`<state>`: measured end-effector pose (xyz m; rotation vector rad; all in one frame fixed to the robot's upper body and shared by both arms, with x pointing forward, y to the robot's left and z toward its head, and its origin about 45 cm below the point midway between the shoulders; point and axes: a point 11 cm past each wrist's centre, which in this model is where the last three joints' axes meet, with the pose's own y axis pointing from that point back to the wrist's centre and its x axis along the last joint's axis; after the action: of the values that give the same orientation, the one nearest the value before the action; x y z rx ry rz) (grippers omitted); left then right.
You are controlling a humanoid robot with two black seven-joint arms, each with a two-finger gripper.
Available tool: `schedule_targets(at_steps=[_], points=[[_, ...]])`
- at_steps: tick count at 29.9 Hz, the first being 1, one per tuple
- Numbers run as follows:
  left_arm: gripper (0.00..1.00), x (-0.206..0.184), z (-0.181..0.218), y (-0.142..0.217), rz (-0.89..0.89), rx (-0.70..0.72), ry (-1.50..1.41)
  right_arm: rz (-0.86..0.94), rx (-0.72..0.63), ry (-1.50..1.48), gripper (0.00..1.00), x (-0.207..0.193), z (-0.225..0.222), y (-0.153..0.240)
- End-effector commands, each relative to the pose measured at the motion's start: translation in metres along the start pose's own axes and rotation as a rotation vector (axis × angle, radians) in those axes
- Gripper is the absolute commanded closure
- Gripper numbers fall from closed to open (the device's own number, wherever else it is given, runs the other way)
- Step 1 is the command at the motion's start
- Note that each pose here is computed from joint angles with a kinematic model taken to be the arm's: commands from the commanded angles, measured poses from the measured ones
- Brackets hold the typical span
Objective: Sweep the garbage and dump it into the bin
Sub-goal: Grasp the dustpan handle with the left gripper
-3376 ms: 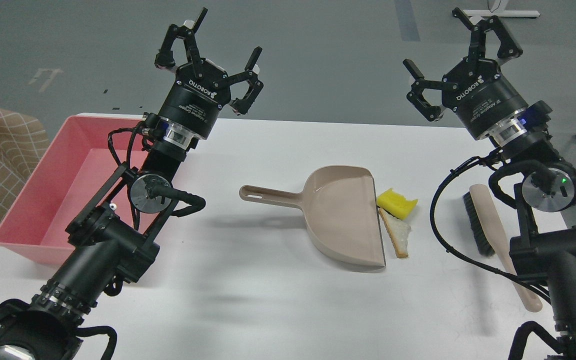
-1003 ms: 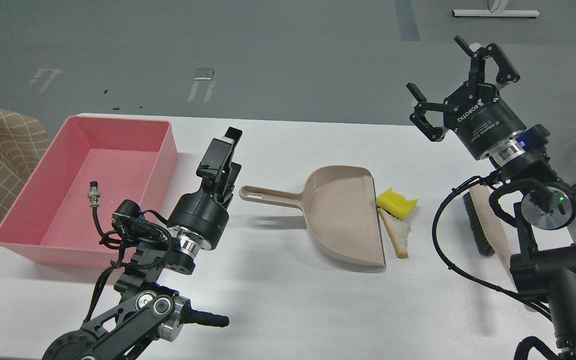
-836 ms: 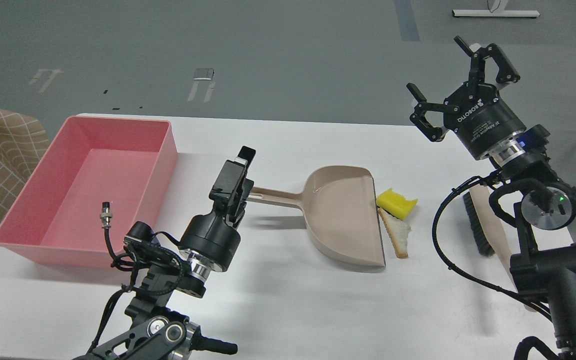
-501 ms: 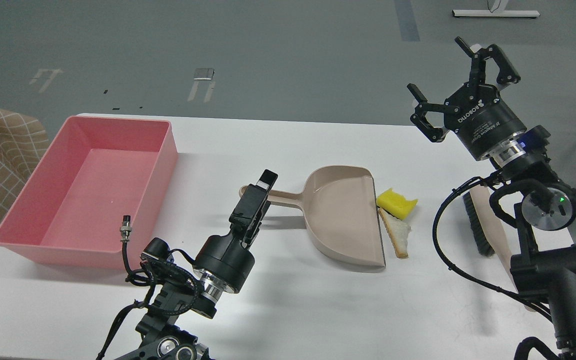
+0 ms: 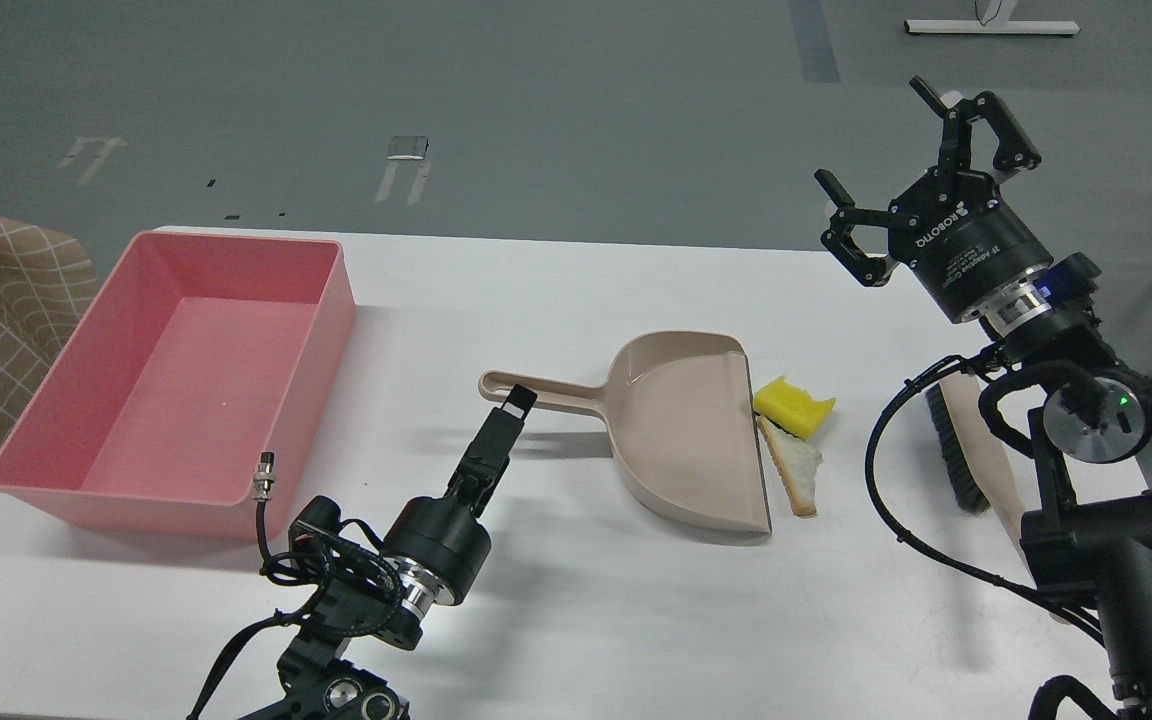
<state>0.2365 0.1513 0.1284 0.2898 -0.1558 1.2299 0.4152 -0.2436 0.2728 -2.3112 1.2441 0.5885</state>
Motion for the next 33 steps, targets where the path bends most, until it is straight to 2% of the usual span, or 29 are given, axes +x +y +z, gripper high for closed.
schedule_targets(at_steps=[1, 21, 33], points=[[0.02, 0.001, -0.004, 0.000, 0.002, 0.009, -0.007, 0.000, 0.000, 0.000, 0.00, 0.000, 0.000, 0.000], [0.01, -0.023, 0.006, -0.010, -0.021, -0.053, 0.046, 0.002, -0.002, -0.001, 0.00, 0.001, 0.001, 0.002], [0.01, -0.026, -0.033, -0.025, -0.028, 0.044, -0.036, 0.005, 0.000, -0.002, 0.00, 0.001, 0.001, 0.003]])
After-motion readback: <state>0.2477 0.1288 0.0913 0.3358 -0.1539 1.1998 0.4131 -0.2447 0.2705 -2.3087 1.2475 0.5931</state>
